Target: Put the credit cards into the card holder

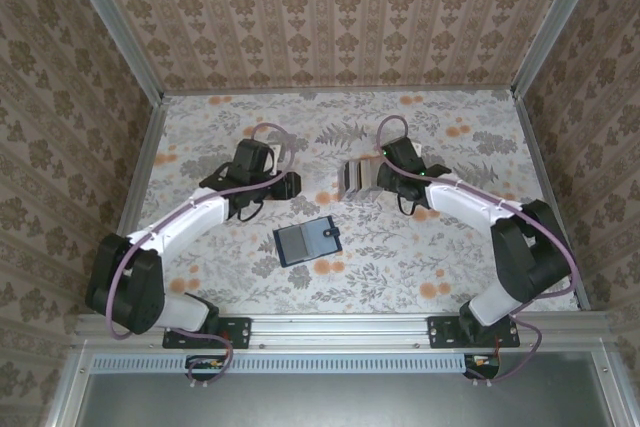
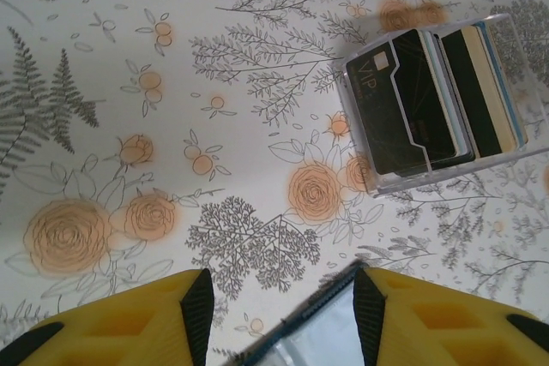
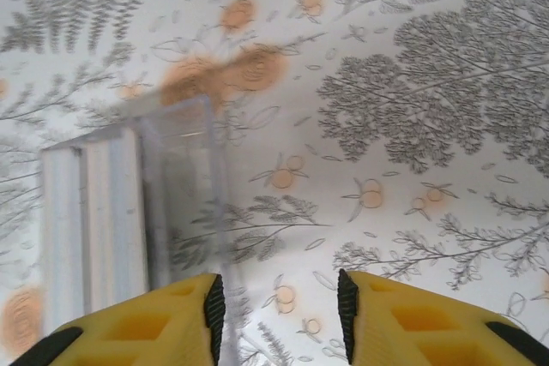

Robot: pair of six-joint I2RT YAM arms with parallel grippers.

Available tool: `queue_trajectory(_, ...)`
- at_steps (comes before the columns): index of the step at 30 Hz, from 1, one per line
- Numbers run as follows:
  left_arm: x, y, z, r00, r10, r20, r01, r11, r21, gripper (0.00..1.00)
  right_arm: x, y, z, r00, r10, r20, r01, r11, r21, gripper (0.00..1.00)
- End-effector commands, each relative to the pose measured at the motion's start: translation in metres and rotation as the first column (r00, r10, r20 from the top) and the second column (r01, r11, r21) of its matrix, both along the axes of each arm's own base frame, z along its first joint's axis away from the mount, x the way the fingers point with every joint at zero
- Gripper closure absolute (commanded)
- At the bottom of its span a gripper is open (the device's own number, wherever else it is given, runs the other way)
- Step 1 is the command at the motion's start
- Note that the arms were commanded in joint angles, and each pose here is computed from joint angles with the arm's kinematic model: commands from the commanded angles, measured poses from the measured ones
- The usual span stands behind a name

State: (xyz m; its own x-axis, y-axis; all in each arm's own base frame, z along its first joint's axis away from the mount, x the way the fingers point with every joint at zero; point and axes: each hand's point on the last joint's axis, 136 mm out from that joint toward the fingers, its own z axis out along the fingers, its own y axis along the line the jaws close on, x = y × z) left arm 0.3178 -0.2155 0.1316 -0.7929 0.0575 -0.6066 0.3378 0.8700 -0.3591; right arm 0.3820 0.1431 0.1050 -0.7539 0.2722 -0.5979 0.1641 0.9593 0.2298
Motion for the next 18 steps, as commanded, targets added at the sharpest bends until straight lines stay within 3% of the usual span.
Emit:
queue_trajectory(1,0.008,0.004,0.006,0.988,-0.020,0.150,0.015,0.999,0.035,0.50,-0.003,0.044,0.024,0.980,0.200,0.003,-0.199,0.971,0.135,0.55)
queue_trajectory(7,0.000,0.020,-0.023,0.955,-0.040,0.292,0.016,0.996,0.083,0.49,0.018,0.064,0.017,0.965,0.260,-0.040,-0.252,0.957,0.144,0.52)
queue_trajectory(18,-0.004,0.014,-0.023,0.951,-0.079,0.298,0.060,0.996,0.073,0.45,0.027,0.053,-0.017,0.974,0.186,-0.126,-0.176,0.981,0.084,0.46)
